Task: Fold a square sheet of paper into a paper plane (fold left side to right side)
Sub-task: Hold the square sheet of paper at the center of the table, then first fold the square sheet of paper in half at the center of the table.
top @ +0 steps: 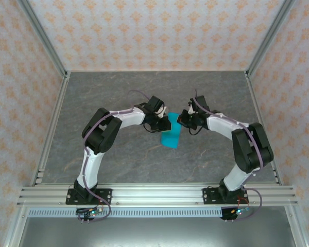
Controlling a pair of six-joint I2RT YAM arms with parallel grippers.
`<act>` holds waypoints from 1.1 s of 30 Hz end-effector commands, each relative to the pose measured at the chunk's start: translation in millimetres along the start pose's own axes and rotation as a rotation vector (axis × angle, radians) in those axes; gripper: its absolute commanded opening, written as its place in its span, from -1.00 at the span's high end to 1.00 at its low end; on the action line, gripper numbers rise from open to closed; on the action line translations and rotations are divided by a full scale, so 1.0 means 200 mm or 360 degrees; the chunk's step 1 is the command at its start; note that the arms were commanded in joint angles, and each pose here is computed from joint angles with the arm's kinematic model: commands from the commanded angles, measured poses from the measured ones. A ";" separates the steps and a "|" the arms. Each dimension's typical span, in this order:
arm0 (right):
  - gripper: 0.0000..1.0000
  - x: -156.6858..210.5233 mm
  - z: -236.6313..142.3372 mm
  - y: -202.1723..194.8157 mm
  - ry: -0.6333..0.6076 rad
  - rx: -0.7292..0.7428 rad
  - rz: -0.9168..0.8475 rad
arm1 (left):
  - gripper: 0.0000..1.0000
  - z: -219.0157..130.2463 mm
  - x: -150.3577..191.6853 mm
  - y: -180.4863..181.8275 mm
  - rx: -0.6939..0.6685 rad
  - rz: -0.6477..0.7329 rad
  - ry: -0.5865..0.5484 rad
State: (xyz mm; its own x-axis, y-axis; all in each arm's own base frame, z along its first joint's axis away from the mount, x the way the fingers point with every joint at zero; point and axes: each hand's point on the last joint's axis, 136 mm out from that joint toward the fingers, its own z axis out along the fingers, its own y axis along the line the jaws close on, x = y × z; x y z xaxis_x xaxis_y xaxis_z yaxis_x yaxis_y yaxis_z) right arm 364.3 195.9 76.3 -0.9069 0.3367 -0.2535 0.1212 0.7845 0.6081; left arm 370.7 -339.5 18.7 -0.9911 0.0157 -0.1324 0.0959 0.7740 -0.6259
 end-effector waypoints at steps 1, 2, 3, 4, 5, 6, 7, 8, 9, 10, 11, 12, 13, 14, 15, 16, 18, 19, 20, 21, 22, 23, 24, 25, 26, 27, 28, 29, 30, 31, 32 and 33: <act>1.00 -0.04 0.03 0.06 0.0020 -0.0049 -0.0046 | 0.73 0.08 0.13 0.11 -0.0153 -0.0033 0.0107; 1.00 -0.05 0.05 0.06 0.0024 -0.0054 -0.0038 | 0.73 0.08 0.13 0.11 -0.0153 -0.0028 0.0108; 1.00 -0.06 0.07 0.07 0.0029 -0.0058 -0.0034 | 0.73 0.08 0.13 0.11 -0.0157 -0.0028 0.0110; 1.00 -0.06 0.09 0.07 0.0037 -0.0060 -0.0024 | 0.73 0.08 0.13 0.11 -0.0157 -0.0026 0.0112; 1.00 -0.07 0.11 0.07 0.0044 -0.0066 -0.0019 | 0.73 0.08 0.13 0.11 -0.0157 -0.0024 0.0112; 1.00 -0.07 0.13 0.07 0.0058 -0.0073 -0.0018 | 0.74 0.08 0.13 0.11 -0.0158 -0.0024 0.0112; 1.00 -0.06 0.15 0.07 0.0074 -0.0070 -0.0014 | 0.73 0.08 0.13 0.11 -0.0157 -0.0022 0.0112; 1.00 -0.06 0.17 0.07 0.0086 -0.0065 -0.0019 | 0.74 0.08 0.13 0.11 -0.0160 -0.0021 0.0114; 1.00 -0.05 0.20 0.06 0.0107 -0.0055 -0.0018 | 0.73 0.08 0.13 0.11 -0.0159 -0.0018 0.0113; 1.00 -0.04 0.22 0.05 0.0121 -0.0040 -0.0019 | 0.73 0.08 0.13 0.10 -0.0158 -0.0014 0.0112; 1.00 -0.03 0.23 0.04 0.0132 -0.0024 -0.0019 | 0.74 0.08 0.14 0.10 -0.0161 -0.0011 0.0114; 1.00 -0.03 0.25 0.02 0.0136 0.0002 -0.0017 | 0.73 0.07 0.14 0.10 -0.0164 -0.0008 0.0115; 1.00 -0.02 0.27 0.00 0.0142 0.0030 -0.0014 | 0.73 0.07 0.13 0.10 -0.0162 0.0001 0.0112; 1.00 -0.02 0.28 -0.02 0.0142 0.0054 -0.0012 | 0.74 0.07 0.14 0.10 -0.0163 0.0006 0.0117; 1.00 -0.02 0.28 -0.04 0.0138 0.0086 -0.0006 | 0.74 0.07 0.14 0.10 -0.0163 0.0012 0.0117; 1.00 -0.02 0.29 -0.07 0.0141 0.0122 0.0000 | 0.73 0.06 0.15 0.10 -0.0164 0.0012 0.0118; 1.00 -0.01 0.30 -0.11 0.0160 0.0191 0.0016 | 0.73 0.05 0.15 0.09 -0.0157 0.0013 0.0116; 1.00 0.00 0.31 -0.14 0.0172 0.0231 0.0025 | 0.73 0.05 0.16 0.09 -0.0153 0.0017 0.0117; 1.00 0.01 0.32 -0.16 0.0184 0.0258 0.0031 | 0.73 0.04 0.16 0.08 -0.0147 0.0057 0.0121; 1.00 0.02 0.32 -0.18 0.0195 0.0286 0.0037 | 0.73 0.04 0.17 0.08 -0.0142 0.0067 0.0123; 1.00 0.03 0.33 -0.21 0.0205 0.0316 0.0043 | 0.73 0.03 0.18 0.08 -0.0139 0.0076 0.0125; 1.00 0.04 0.33 -0.23 0.0217 0.0338 0.0047 | 0.73 0.02 0.19 0.08 -0.0137 0.0084 0.0130; 1.00 0.05 0.33 -0.24 0.0231 0.0362 0.0048 | 0.73 0.02 0.20 0.08 -0.0137 0.0094 0.0135; 1.00 0.06 0.33 -0.26 0.0240 0.0378 0.0054 | 0.73 0.01 0.22 0.08 -0.0136 0.0101 0.0141; 1.00 0.07 0.34 -0.27 0.0247 0.0394 0.0055 | 0.73 0.01 0.23 0.08 -0.0138 0.0105 0.0147; 1.00 0.07 0.34 -0.28 0.0251 0.0404 0.0057 | 0.73 0.00 0.25 0.09 -0.0142 0.0109 0.0156; 1.00 0.08 0.34 -0.29 0.0257 0.0414 0.0061 | 0.73 -0.01 0.27 0.09 -0.0146 0.0113 0.0161; 1.00 0.09 0.34 -0.30 0.0259 0.0422 0.0060 | 0.73 -0.01 0.29 0.10 -0.0150 0.0111 0.0169; 1.00 0.09 0.34 -0.30 0.0260 0.0424 0.0060 | 0.73 -0.01 0.31 0.11 -0.0147 0.0108 0.0169; 1.00 0.09 0.34 -0.31 0.0265 0.0428 0.0064 | 0.73 -0.01 0.34 0.11 -0.0141 0.0101 0.0174; 1.00 0.10 0.34 -0.31 0.0267 0.0432 0.0066 | 0.73 -0.01 0.36 0.11 -0.0137 0.0100 0.0180; 1.00 0.10 0.35 -0.32 0.0270 0.0434 0.0068 | 0.73 -0.01 0.39 0.12 -0.0136 0.0095 0.0190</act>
State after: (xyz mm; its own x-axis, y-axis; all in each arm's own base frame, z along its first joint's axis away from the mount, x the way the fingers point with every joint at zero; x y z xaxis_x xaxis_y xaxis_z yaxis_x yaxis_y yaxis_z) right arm 386.0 213.8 20.4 -0.9451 0.2929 -0.1449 0.1751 0.8283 0.5321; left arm 340.8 -334.2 18.9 -0.9763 0.0876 -0.1981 0.1916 0.7759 -0.6011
